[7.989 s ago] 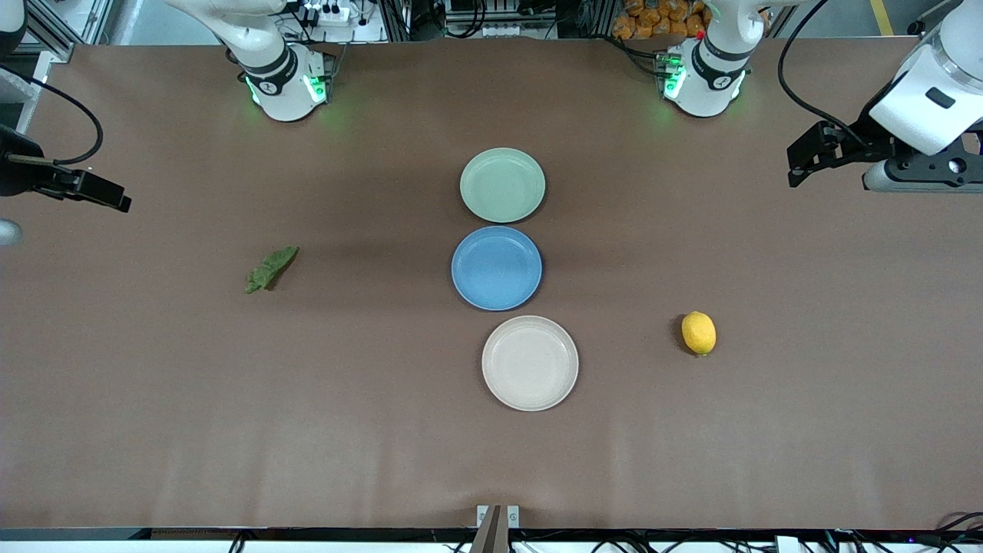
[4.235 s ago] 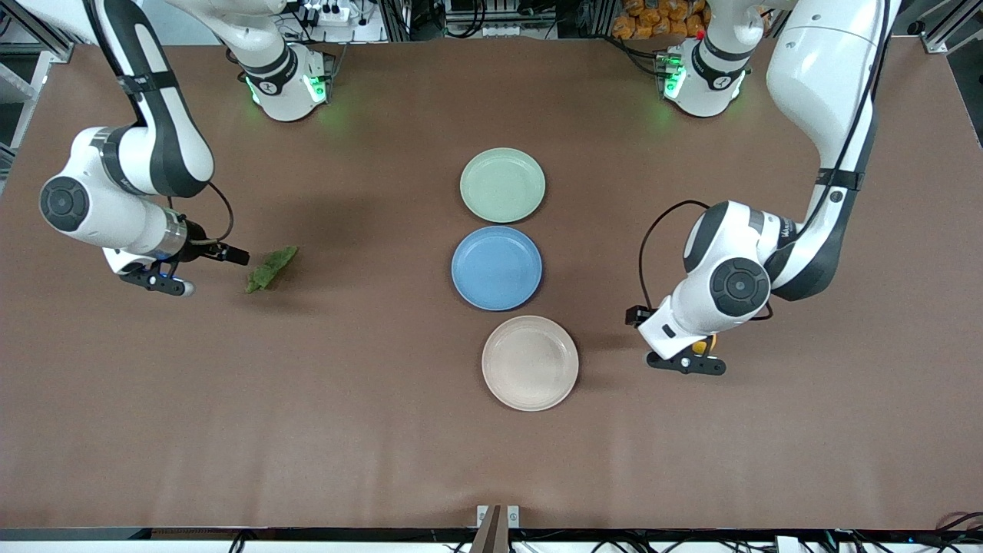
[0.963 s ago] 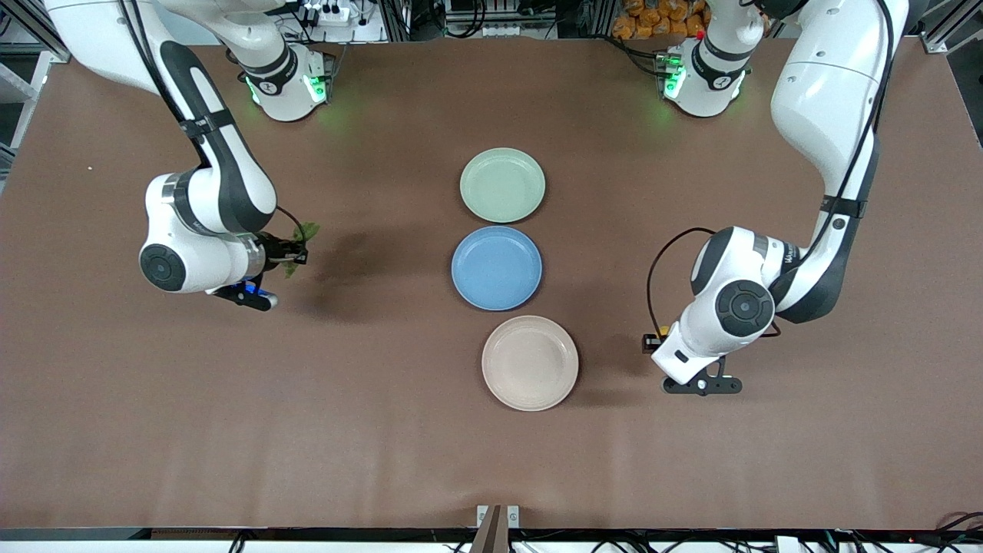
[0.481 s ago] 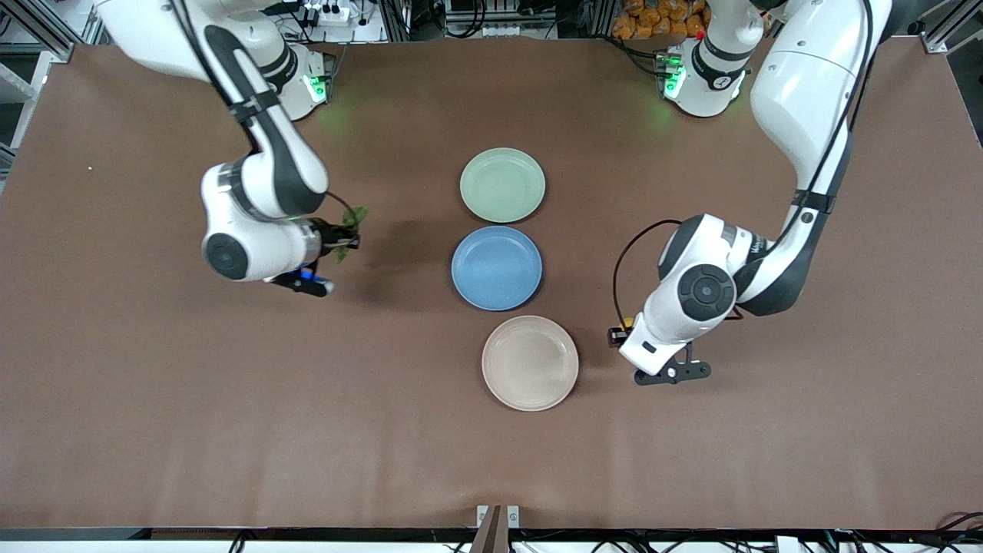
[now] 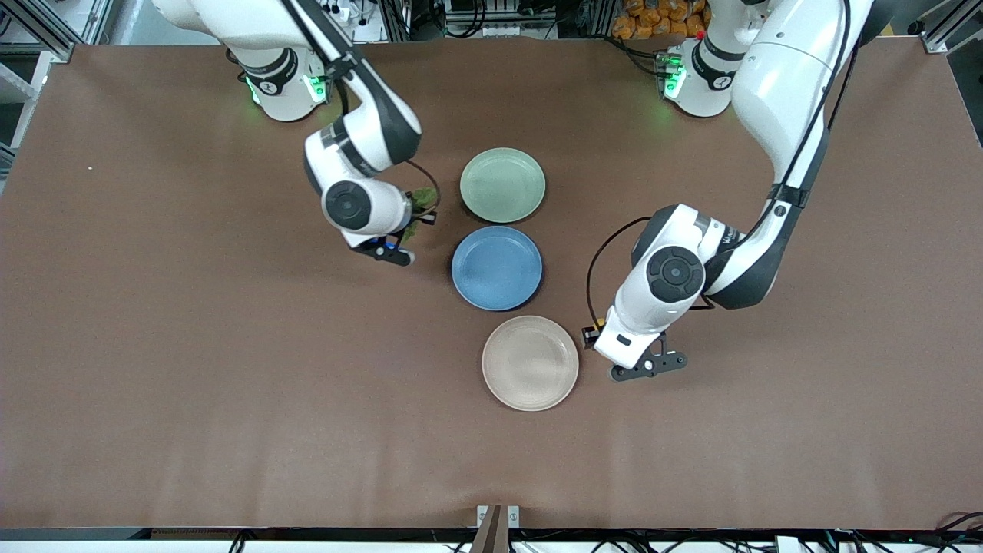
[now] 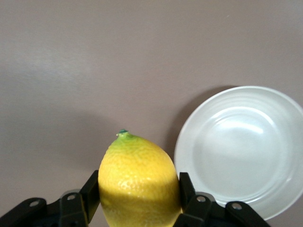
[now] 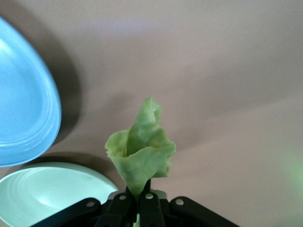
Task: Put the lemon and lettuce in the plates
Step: 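Carry the lemon to the cream plate while the right gripper carries lettuce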
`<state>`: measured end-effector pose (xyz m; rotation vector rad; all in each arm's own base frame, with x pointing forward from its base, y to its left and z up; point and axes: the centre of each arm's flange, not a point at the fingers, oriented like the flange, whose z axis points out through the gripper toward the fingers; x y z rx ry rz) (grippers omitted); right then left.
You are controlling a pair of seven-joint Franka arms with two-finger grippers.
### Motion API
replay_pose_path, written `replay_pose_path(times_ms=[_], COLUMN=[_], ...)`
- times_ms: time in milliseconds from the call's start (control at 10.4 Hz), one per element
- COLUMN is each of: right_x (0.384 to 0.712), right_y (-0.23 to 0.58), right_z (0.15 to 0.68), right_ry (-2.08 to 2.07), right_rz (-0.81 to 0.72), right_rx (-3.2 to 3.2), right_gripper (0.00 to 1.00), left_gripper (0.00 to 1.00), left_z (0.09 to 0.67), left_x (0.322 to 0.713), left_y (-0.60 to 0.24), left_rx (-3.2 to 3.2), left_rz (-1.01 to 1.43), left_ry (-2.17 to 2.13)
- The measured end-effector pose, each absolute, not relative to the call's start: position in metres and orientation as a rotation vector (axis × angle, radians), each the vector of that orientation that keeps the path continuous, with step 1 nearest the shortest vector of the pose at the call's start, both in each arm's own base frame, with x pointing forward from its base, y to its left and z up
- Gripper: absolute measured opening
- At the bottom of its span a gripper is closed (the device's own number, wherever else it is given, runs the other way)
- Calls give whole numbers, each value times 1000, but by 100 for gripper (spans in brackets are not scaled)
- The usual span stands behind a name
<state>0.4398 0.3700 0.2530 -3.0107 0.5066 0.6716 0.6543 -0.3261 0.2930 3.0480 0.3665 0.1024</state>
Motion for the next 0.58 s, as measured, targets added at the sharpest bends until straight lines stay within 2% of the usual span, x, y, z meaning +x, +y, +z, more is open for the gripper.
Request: replay_pose_path(times_ms=[578], right_x=[383], right_y=[441], right_z=[252], right_ry=[619], right_rz=[635], right_rx=[-3011], right_gripper=[4], left_gripper=[69], left_z=[266], left_x=[646], left_y=[-377], left_rx=[2872], left_rz=[231], left_ry=[524])
